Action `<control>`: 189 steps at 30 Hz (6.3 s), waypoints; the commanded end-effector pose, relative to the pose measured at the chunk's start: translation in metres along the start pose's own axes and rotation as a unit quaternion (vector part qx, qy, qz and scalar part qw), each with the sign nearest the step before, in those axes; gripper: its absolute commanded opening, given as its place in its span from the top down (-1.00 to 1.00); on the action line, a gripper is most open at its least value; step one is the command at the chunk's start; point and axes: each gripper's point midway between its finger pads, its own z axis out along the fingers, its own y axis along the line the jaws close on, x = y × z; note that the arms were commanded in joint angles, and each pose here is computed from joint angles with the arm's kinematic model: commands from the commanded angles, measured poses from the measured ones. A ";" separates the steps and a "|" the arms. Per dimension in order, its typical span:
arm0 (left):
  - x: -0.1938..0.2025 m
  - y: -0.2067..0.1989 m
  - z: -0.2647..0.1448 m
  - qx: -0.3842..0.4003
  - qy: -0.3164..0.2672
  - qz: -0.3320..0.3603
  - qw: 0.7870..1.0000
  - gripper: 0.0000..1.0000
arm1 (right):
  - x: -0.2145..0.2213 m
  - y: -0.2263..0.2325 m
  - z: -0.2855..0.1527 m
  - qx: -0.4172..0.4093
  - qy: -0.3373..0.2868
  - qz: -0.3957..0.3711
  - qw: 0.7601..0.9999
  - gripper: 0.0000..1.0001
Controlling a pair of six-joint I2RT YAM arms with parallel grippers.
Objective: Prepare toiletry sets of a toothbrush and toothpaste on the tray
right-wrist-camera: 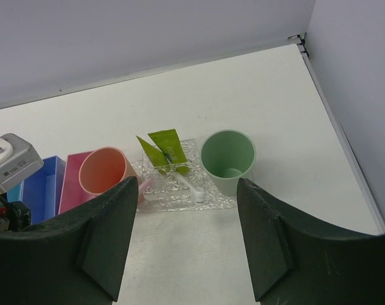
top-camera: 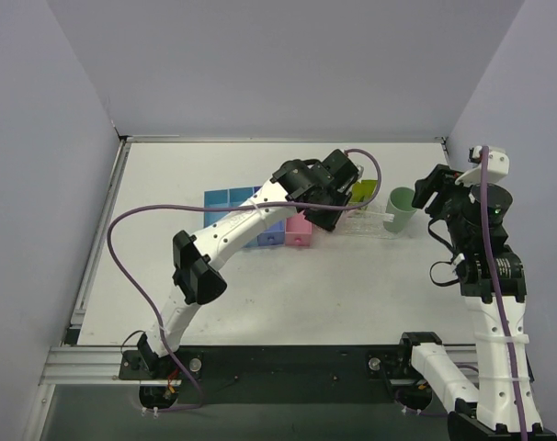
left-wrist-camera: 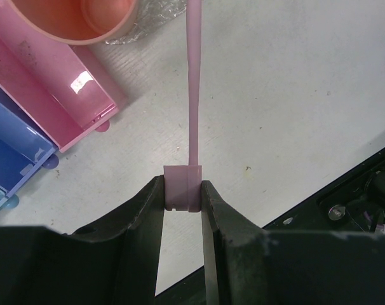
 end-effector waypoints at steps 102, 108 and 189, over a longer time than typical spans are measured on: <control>-0.053 0.000 0.040 0.086 -0.043 -0.063 0.993 0.42 | 0.032 -0.024 0.016 0.054 0.027 -0.038 0.997 -0.29; -0.055 -0.005 0.037 0.090 -0.051 -0.050 0.993 0.30 | 0.033 -0.023 0.016 0.051 0.026 -0.038 0.998 -0.29; 0.055 0.271 -0.223 -0.227 -0.435 -0.288 0.823 -0.82 | 0.042 0.038 0.040 -0.030 0.065 0.065 0.995 -0.17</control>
